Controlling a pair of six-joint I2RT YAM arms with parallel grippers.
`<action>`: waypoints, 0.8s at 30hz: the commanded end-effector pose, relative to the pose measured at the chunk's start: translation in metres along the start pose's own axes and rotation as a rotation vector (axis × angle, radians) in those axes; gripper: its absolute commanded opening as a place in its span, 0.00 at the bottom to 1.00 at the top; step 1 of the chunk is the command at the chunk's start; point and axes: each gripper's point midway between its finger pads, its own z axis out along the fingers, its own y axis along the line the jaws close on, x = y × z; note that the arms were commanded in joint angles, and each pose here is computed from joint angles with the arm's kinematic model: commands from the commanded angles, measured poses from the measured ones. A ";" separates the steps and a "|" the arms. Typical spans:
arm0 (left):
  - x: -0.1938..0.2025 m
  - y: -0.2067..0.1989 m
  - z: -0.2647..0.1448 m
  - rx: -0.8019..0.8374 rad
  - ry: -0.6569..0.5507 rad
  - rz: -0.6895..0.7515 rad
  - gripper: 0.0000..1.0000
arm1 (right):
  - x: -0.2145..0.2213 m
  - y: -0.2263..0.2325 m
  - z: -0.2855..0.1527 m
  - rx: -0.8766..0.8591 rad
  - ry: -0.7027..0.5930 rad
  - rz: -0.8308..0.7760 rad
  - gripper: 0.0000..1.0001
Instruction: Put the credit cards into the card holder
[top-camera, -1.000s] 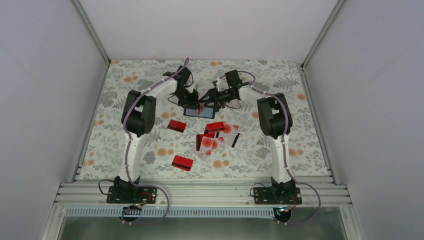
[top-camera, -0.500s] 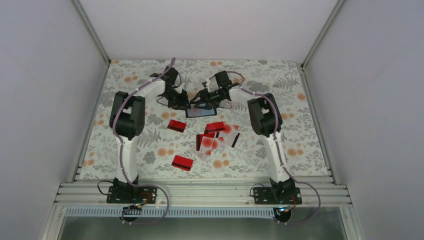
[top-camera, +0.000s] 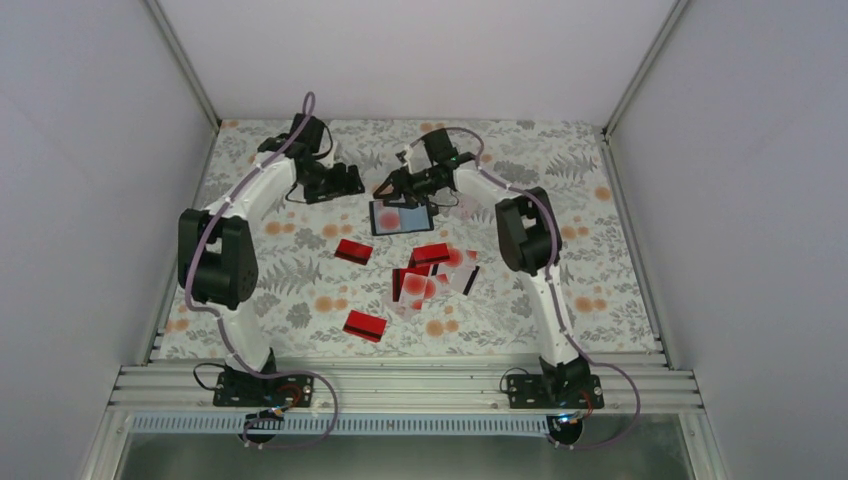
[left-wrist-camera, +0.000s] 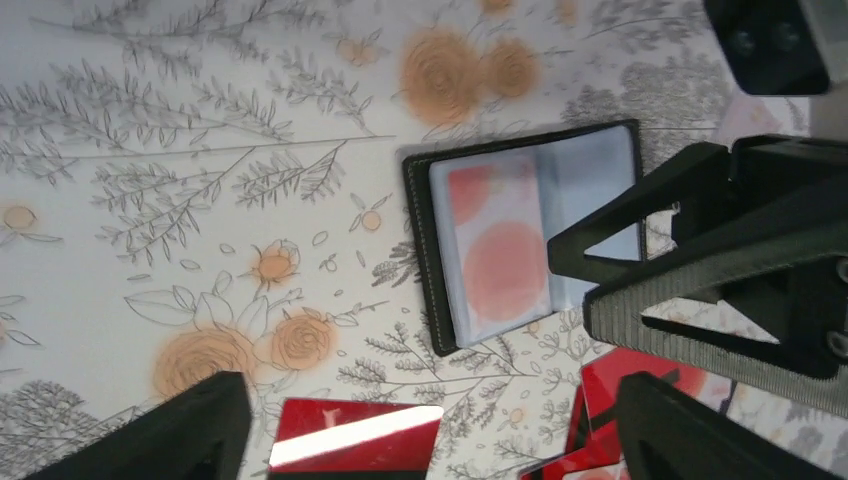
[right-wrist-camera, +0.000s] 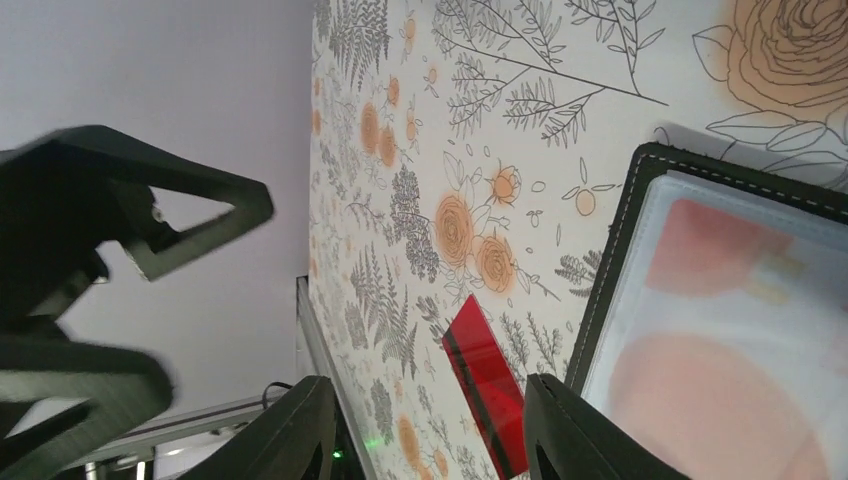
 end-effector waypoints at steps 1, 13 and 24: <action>-0.022 -0.014 -0.039 -0.006 -0.153 0.076 0.99 | 0.005 0.044 -0.034 0.105 -0.046 -0.170 0.49; 0.042 -0.024 -0.022 0.116 -0.040 0.091 0.96 | 0.061 0.010 -0.107 0.543 -0.198 -0.258 0.57; 0.122 -0.039 0.001 -0.015 0.053 0.201 0.89 | 0.135 -0.033 -0.126 0.826 -0.196 -0.052 0.74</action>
